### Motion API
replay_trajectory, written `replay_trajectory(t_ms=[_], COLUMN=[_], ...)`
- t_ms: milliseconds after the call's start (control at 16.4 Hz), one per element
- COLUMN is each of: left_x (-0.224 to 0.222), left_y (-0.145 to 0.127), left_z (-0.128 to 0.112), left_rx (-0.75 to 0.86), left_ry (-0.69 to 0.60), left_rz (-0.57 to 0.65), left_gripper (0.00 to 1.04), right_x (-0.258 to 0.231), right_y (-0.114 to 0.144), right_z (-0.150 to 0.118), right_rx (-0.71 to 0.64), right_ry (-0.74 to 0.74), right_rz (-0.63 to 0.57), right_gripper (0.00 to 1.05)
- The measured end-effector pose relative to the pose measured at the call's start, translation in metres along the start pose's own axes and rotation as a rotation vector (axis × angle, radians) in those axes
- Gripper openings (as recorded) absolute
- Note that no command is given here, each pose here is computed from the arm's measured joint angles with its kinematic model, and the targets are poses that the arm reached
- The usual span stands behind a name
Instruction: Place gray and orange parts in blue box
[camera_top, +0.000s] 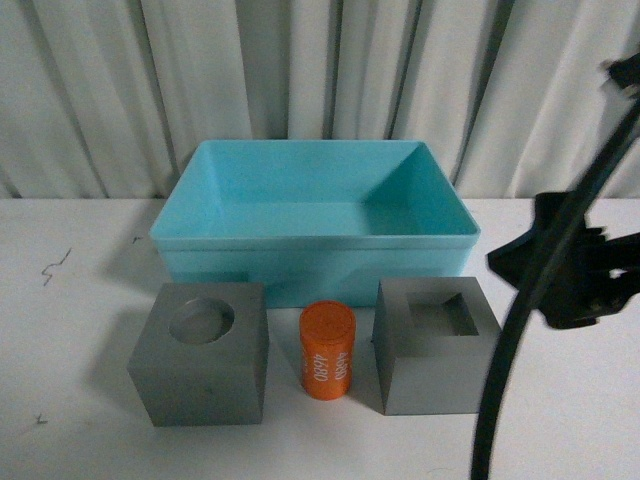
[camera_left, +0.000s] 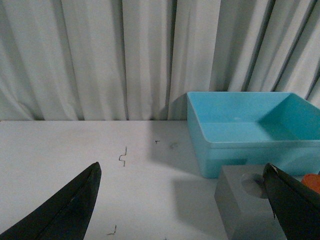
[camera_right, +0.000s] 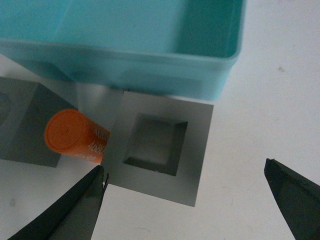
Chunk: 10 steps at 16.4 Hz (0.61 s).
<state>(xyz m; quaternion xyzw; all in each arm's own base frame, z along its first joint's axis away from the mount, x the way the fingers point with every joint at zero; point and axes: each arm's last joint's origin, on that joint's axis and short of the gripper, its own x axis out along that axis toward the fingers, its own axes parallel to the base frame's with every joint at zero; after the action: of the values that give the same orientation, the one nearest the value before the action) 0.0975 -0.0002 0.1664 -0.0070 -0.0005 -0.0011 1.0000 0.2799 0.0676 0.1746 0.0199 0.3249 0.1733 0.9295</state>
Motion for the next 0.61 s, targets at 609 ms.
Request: replay_trajectory(t_ms=[609], left_x=[0.000], left_y=[0.000], left_z=[0.000], left_rx=[0.000], left_ry=[0.001], left_rz=[0.000], left_gripper=[0.98], right_x=[0.069], right_y=[0.016], right_z=[-0.002], right_rx=[0.018], right_ry=[0.220], right_rz=[-0.107], right_gripper=[0.98])
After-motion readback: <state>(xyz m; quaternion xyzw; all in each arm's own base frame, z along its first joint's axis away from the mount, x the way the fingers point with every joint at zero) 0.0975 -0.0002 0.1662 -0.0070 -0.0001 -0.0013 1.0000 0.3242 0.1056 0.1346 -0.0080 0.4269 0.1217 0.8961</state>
